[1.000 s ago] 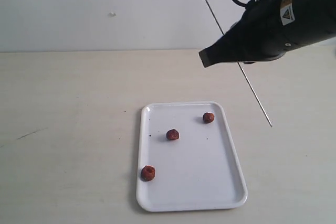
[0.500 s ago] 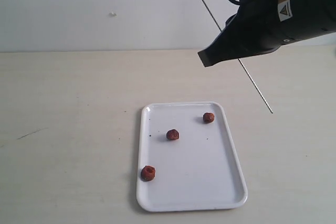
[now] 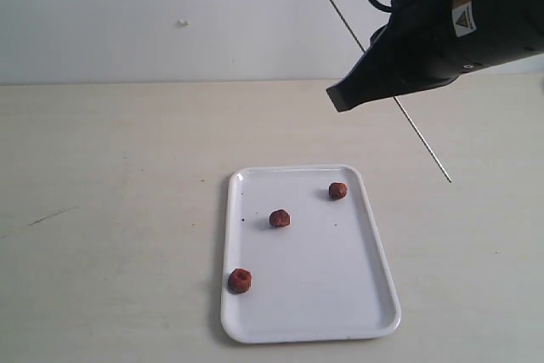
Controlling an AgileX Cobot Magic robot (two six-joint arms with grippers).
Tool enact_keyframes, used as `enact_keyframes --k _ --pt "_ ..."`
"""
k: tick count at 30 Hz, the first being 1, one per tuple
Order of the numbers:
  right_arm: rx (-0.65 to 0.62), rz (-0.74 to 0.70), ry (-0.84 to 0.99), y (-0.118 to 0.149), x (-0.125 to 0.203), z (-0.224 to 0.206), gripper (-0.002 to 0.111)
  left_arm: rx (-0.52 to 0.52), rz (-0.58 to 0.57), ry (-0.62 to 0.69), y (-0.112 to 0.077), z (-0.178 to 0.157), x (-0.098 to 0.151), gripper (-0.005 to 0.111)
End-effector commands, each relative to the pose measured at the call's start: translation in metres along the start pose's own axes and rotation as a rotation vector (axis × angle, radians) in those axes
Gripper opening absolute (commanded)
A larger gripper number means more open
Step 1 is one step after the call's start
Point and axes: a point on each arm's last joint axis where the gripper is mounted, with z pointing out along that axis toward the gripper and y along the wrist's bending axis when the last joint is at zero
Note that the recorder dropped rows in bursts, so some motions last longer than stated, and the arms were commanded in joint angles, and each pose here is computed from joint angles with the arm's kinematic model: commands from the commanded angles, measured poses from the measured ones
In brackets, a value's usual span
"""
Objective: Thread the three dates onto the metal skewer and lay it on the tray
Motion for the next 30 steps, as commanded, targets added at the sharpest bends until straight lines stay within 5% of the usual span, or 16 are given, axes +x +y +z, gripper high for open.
enact_keyframes --k 1,7,13,16,18,23,30 --pt "0.013 0.026 0.044 -0.001 0.004 0.000 0.000 -0.130 -0.020 0.144 -0.003 0.042 -0.012 0.000" --pt "0.048 0.068 0.162 -0.003 0.016 0.000 0.000 -0.197 0.042 0.554 -0.005 0.126 0.023 0.000" --pt "0.059 0.144 0.265 0.002 0.046 0.009 0.000 -0.250 0.174 1.054 0.014 0.187 0.099 0.001" --pt "0.046 0.147 0.283 0.006 0.062 0.016 0.000 -0.166 0.290 1.270 0.016 0.206 0.135 0.006" --pt "0.035 0.156 0.281 0.008 0.069 0.019 0.000 -0.151 0.265 1.408 0.013 0.211 0.159 0.012" --pt "0.016 0.137 0.266 0.012 0.080 0.024 0.000 -0.039 0.237 1.774 -0.015 0.215 0.214 0.033" --pt "0.039 0.129 0.264 0.010 0.081 0.024 0.000 0.188 0.320 1.952 -0.059 0.232 0.255 0.041"
